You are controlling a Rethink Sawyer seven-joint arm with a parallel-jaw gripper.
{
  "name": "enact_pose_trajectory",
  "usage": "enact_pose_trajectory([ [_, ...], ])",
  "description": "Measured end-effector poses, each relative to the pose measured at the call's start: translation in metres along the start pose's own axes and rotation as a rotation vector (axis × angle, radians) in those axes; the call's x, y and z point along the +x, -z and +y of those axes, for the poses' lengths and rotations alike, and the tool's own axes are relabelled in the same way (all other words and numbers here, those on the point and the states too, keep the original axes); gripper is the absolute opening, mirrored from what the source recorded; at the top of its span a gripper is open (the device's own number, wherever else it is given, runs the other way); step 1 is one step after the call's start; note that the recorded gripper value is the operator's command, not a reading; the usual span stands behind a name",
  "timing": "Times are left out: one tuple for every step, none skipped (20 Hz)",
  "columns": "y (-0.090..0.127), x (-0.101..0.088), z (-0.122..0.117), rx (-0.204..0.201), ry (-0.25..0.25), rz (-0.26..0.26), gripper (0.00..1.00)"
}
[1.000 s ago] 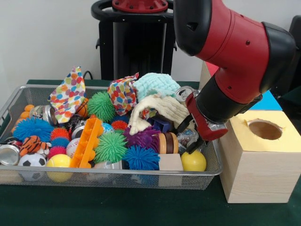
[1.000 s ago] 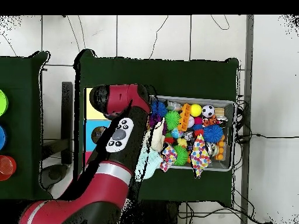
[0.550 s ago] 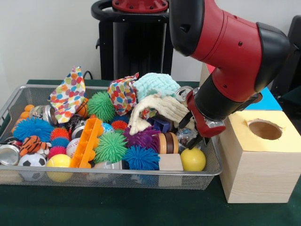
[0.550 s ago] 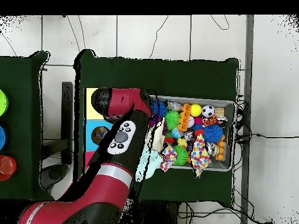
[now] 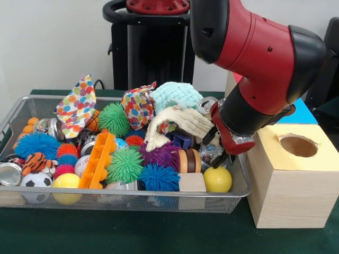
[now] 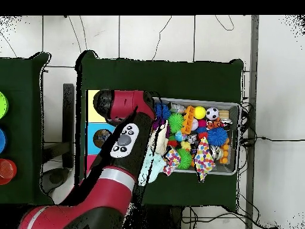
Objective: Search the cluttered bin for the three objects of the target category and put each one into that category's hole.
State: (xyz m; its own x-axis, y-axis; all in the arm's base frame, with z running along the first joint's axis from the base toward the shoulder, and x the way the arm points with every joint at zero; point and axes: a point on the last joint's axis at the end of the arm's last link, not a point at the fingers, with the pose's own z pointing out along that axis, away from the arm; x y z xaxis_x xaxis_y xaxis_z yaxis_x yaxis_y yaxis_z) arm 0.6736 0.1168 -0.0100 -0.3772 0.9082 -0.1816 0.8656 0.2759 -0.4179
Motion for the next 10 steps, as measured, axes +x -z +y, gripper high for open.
enact_pose_trajectory([
  [-0.0002,-0.0002,0.0001,-0.001,0.000,0.000,1.00],
  [-0.0005,-0.0006,0.0002,-0.003,-0.001,0.000,1.00],
  [-0.0007,-0.0010,0.0003,-0.004,-0.001,-0.001,1.00],
  [-0.0009,-0.0012,0.0003,-0.005,-0.001,-0.001,1.00],
  [-0.0011,-0.0012,0.0004,-0.006,-0.002,-0.002,1.00],
  [-0.0011,-0.0012,0.0003,-0.006,-0.001,-0.002,1.00],
  [-0.0011,-0.0012,0.0003,-0.006,-0.001,-0.002,1.00],
  [-0.0011,-0.0012,0.0004,-0.006,-0.001,-0.002,1.00],
  [-0.0011,-0.0011,0.0003,-0.006,-0.001,-0.001,1.00],
  [-0.0011,-0.0011,0.0003,-0.006,-0.001,-0.001,1.00],
])
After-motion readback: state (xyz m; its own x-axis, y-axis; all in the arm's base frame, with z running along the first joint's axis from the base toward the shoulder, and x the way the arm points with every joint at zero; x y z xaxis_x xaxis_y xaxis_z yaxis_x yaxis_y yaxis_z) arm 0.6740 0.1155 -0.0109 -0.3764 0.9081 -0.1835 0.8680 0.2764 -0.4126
